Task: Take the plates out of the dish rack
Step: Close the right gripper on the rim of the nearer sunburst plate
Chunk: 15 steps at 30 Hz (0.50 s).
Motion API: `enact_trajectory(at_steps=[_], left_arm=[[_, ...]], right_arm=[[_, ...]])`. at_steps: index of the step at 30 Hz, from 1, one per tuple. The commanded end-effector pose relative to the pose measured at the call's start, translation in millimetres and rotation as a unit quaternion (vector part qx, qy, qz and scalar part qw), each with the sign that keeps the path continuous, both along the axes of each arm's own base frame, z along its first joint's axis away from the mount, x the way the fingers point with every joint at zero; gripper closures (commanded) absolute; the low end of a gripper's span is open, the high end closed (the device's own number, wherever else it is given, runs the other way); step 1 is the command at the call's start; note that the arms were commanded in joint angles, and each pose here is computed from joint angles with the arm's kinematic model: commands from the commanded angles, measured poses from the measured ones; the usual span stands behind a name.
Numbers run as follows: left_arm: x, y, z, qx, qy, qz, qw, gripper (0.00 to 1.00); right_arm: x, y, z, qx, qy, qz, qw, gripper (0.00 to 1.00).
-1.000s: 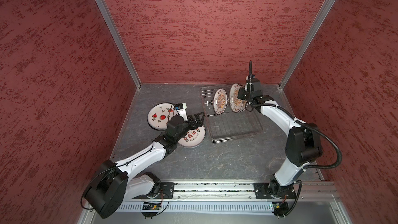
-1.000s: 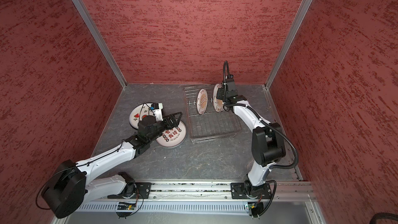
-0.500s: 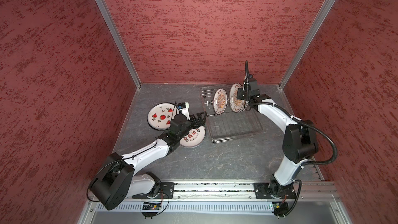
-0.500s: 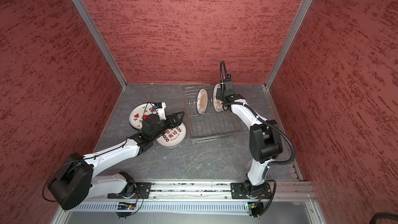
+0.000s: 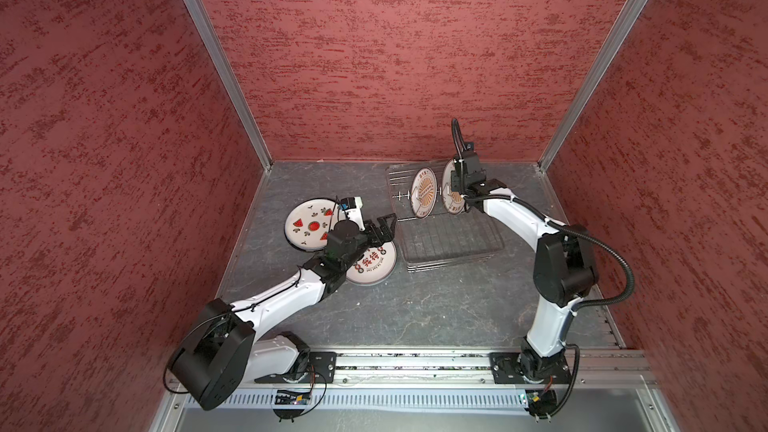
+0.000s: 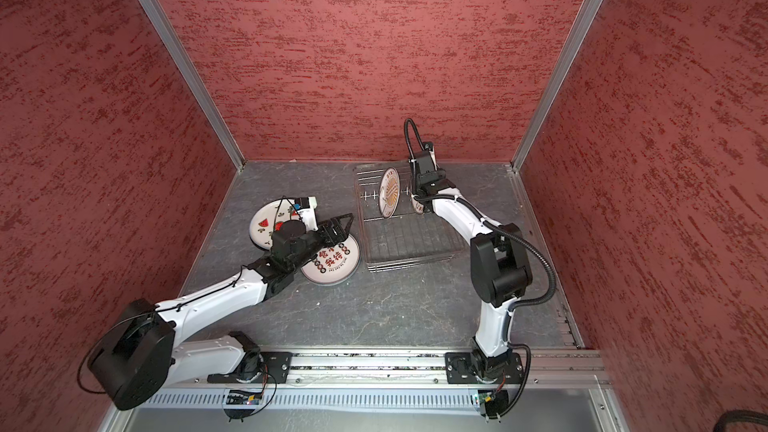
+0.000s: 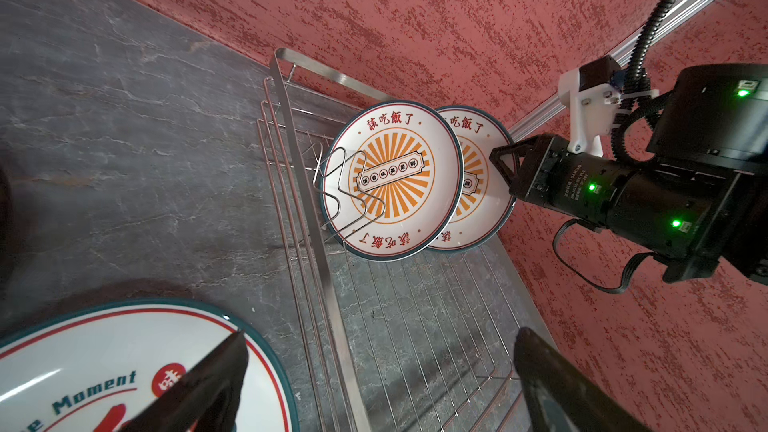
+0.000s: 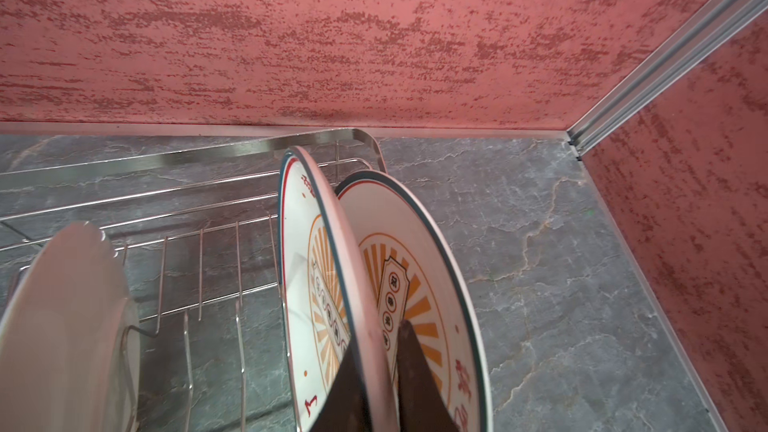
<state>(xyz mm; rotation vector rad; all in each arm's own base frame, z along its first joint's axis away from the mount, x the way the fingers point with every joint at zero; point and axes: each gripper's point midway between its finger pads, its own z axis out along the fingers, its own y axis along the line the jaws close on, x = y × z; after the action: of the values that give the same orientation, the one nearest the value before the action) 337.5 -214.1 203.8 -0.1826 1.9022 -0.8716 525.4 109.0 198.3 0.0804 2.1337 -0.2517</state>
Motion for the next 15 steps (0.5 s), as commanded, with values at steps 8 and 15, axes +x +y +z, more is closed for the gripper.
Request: enact_trajectory(at_steps=[8,15], left_arm=[[-6.9,22.5,4.7,0.021,-0.025,0.031,0.999,0.01],[-1.5,21.8,-6.1,0.029,-0.015,0.03,0.999,0.01]], right_arm=[[8.0,5.0,-5.7,-0.064,0.002,-0.023,0.998,0.93],[2.0,-2.2,18.1,-0.104,-0.013,-0.021,0.994,0.97]])
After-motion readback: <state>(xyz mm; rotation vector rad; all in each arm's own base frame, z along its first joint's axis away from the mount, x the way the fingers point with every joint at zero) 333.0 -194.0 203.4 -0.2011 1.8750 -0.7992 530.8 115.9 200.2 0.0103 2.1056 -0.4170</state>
